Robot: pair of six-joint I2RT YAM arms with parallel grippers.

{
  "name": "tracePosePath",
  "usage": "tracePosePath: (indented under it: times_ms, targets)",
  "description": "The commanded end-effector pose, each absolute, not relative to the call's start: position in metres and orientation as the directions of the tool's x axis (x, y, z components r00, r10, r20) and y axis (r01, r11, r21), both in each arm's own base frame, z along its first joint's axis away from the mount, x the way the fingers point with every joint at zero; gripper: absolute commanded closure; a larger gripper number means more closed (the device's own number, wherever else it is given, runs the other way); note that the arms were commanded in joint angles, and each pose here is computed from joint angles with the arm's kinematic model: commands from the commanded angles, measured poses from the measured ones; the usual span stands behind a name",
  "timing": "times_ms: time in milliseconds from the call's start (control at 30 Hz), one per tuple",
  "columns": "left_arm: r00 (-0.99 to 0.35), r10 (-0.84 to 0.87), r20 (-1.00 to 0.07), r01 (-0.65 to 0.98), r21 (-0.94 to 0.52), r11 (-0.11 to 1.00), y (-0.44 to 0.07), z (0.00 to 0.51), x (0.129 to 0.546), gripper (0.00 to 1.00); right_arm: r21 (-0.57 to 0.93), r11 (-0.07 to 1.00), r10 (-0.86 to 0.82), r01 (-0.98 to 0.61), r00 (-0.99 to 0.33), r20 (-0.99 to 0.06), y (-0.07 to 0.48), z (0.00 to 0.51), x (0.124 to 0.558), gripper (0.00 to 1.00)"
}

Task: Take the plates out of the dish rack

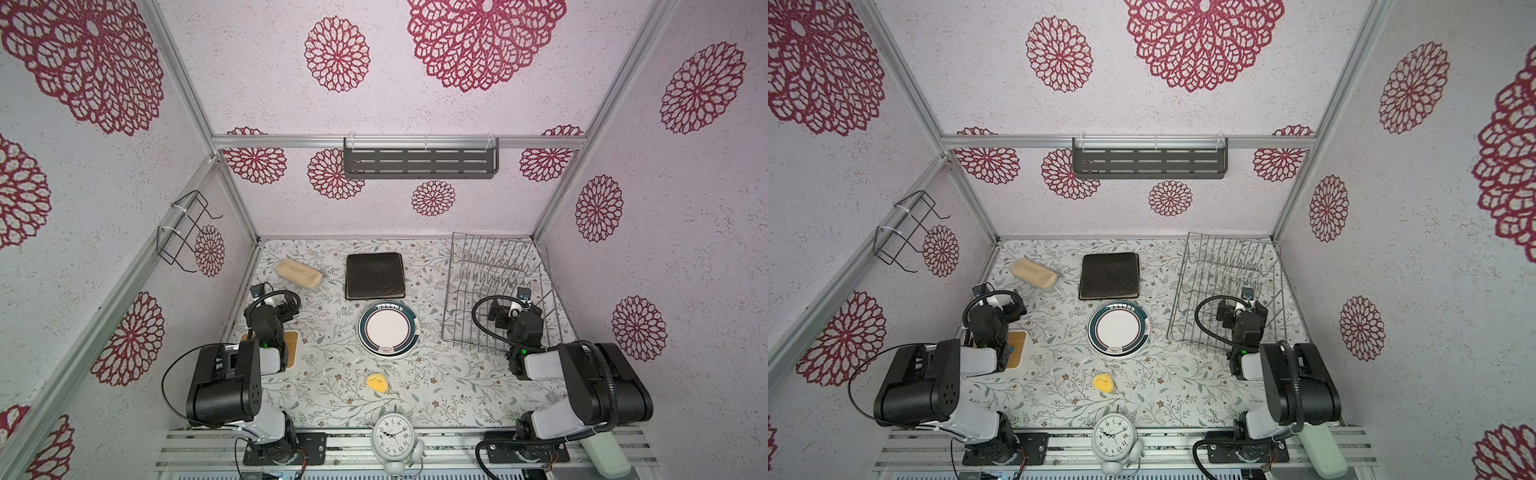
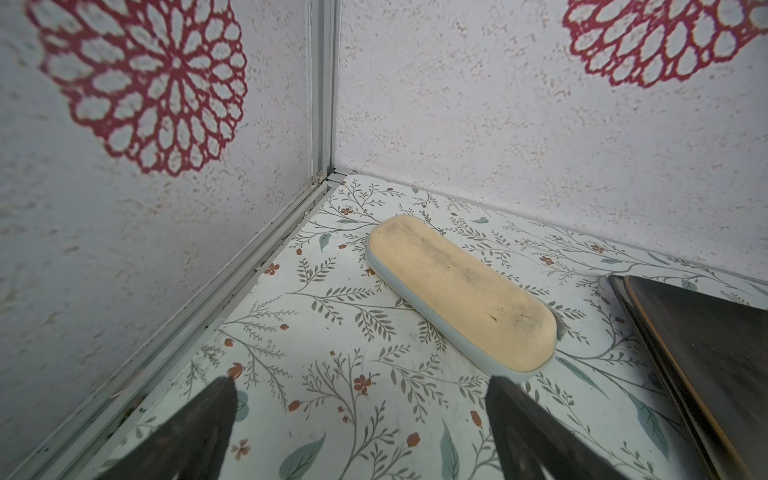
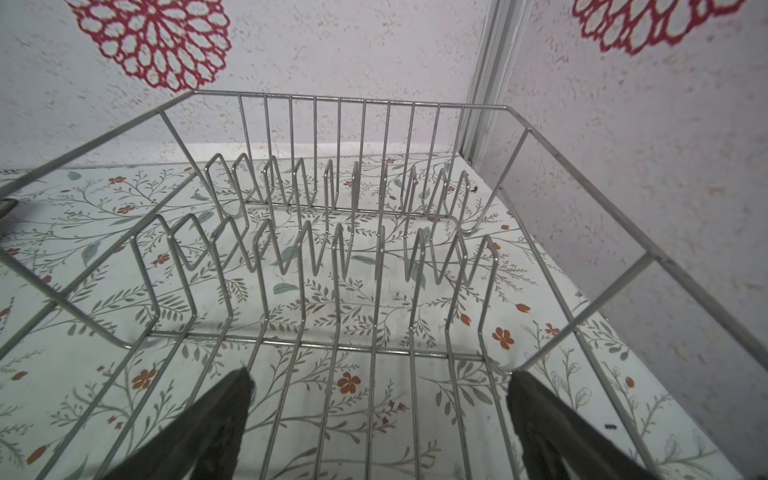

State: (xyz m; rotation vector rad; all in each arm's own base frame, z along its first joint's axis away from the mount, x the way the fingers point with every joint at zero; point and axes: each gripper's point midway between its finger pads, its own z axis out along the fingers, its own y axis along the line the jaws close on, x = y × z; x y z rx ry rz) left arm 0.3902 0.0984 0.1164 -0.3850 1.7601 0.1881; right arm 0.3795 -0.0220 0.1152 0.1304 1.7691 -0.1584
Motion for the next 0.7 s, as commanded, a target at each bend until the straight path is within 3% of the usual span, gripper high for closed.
tracePosePath:
  times_ms: [0, 667]
  targets:
    - [-0.165, -0.150, -0.975, -0.346, -0.085, 0.934, 0.096, 0.124, 0.393, 0.03, -0.023, 0.983, 0.013, 0.183, -0.188, -0.982, -0.025, 0.113, 0.377, 0.01]
    - [-0.213, -0.089, -0.973, -0.345, -0.010, 0.939, 0.086, 0.123, 0.400, 0.03, -0.020, 0.982, 0.016, 0.189, -0.187, -0.982, -0.026, 0.114, 0.377, 0.01]
